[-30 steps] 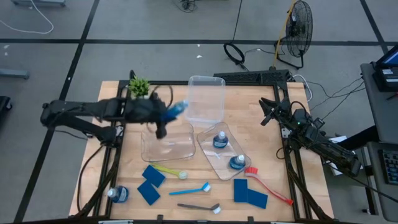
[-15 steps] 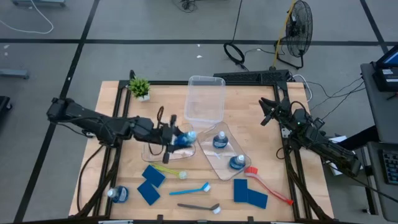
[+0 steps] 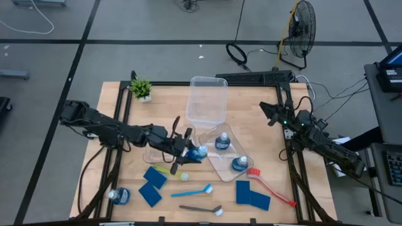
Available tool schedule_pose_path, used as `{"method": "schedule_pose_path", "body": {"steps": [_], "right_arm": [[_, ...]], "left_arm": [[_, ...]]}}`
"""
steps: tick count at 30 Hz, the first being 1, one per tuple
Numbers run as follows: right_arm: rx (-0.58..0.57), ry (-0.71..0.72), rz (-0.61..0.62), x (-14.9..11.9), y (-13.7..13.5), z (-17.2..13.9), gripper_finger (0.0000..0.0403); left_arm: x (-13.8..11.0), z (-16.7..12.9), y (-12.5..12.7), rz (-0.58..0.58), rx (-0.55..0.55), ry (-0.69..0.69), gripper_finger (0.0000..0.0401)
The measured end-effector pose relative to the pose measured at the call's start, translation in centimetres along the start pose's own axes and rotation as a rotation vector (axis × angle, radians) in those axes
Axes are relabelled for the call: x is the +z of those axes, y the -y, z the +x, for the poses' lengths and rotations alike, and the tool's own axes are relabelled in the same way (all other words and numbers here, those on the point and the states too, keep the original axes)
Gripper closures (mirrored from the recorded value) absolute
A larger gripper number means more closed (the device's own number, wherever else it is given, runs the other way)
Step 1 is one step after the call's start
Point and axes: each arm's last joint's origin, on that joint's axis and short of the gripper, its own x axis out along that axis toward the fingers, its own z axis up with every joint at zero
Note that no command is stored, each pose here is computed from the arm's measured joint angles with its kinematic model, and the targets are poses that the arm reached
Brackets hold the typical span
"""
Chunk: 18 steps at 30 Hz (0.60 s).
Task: Pick & Place Kitchen Sink Supplies
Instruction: Put the blue soap dispenser into the right transparent bin
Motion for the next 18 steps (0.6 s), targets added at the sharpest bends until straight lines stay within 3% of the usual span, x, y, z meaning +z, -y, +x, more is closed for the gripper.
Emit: {"method": "schedule_pose_path", "body": {"steps": [5,9,11,15,18], "right_arm": [[-0.022,-0.067,0.041,-0.6,0.4,0.1,0.033],[0.043,-0.015,0.06,-0.1,-0.3,0.2,0.033],[0.206,0.069,0.063,1.0,-1.6,0.2,0.033],[0.649,0.284,0.001,3.3,-4.9,-1.2,0.033],[0.826,0.348,-0.015,3.6,-6.3,-1.7,0.033]], "left_arm": [[-0.1,0.0,0.0,-0.003,0.008,-0.017,0.0258],[-0.2,0.0,-0.1,-0.006,0.02,-0.023,0.0257],[-0.2,0.0,-0.1,-0.006,0.02,-0.024,0.0257],[-0.3,0.0,-0.1,-0.01,0.021,-0.03,0.0257],[-0.3,0.0,-0.1,-0.009,0.022,-0.029,0.0256]]}}
